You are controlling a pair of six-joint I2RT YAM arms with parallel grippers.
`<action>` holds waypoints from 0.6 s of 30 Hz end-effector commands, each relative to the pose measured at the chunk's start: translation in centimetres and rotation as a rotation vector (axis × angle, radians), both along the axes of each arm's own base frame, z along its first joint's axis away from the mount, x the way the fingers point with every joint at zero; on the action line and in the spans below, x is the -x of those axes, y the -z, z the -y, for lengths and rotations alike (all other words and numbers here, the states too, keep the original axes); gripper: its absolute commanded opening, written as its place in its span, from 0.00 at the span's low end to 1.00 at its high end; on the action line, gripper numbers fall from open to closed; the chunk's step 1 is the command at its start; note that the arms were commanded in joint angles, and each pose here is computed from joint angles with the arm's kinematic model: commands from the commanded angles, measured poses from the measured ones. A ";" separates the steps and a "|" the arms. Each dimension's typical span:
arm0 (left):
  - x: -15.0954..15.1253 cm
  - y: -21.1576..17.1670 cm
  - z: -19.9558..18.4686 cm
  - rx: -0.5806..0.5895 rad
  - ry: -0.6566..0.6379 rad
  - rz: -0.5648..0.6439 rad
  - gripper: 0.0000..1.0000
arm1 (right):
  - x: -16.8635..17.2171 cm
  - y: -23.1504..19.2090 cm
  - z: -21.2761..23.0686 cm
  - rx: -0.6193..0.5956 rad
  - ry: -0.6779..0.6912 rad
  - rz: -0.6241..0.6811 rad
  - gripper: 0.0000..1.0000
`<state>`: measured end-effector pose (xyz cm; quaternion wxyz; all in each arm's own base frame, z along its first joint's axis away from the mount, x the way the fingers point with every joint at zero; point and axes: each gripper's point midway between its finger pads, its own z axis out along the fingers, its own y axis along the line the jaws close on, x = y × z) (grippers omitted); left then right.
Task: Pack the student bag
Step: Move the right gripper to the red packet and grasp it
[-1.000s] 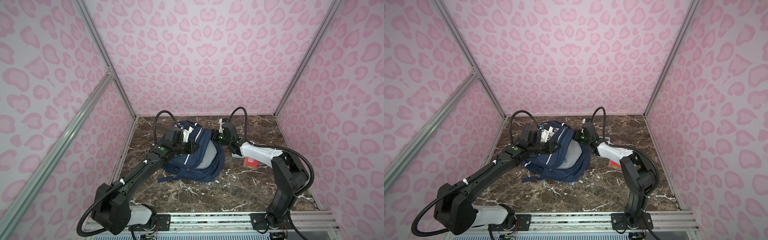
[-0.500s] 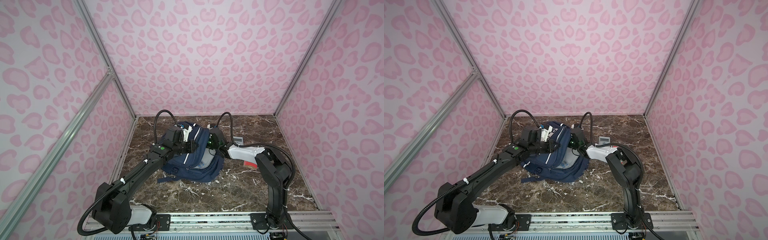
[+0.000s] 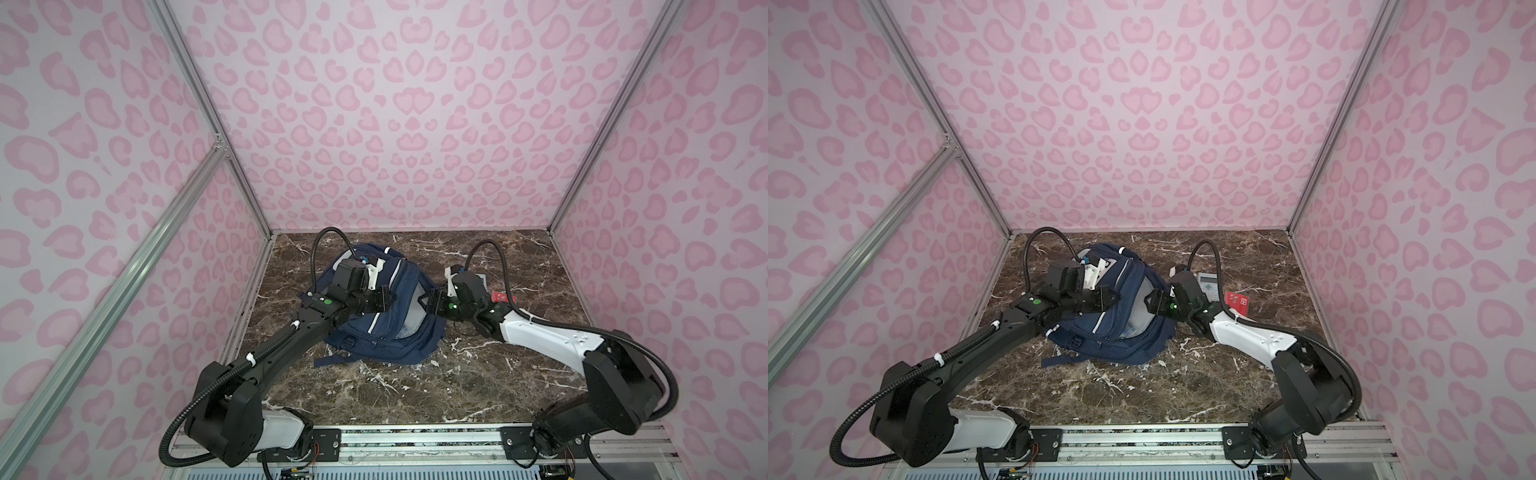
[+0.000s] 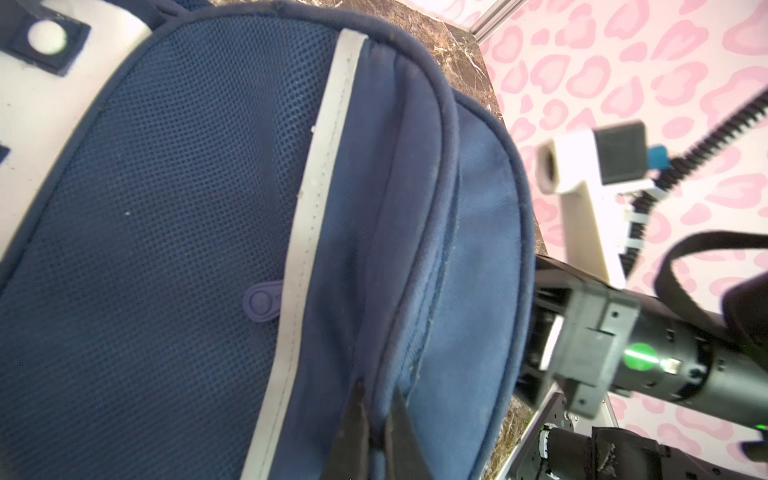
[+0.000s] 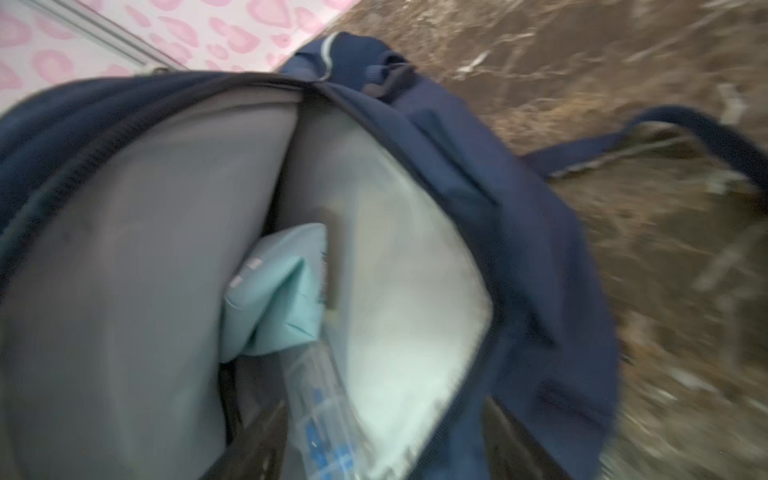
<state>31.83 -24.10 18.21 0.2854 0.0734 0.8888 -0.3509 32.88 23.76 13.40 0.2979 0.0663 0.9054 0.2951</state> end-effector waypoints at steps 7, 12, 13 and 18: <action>0.3 0.2 -0.9 -0.049 -0.073 0.018 0.18 | 1.7 1.9 17.9 0.419 0.337 -0.099 1.00; 0.9 -0.3 -0.4 -0.060 -0.074 0.030 0.33 | -0.7 4.9 23.0 0.509 0.439 -0.247 1.00; 1.0 -0.2 -0.3 -0.060 -0.071 0.027 0.35 | -1.3 5.3 23.4 0.515 0.438 -0.275 1.00; 2.2 -0.4 0.5 -0.038 -0.045 0.025 0.52 | -3.7 7.6 23.2 0.448 0.387 -0.325 1.00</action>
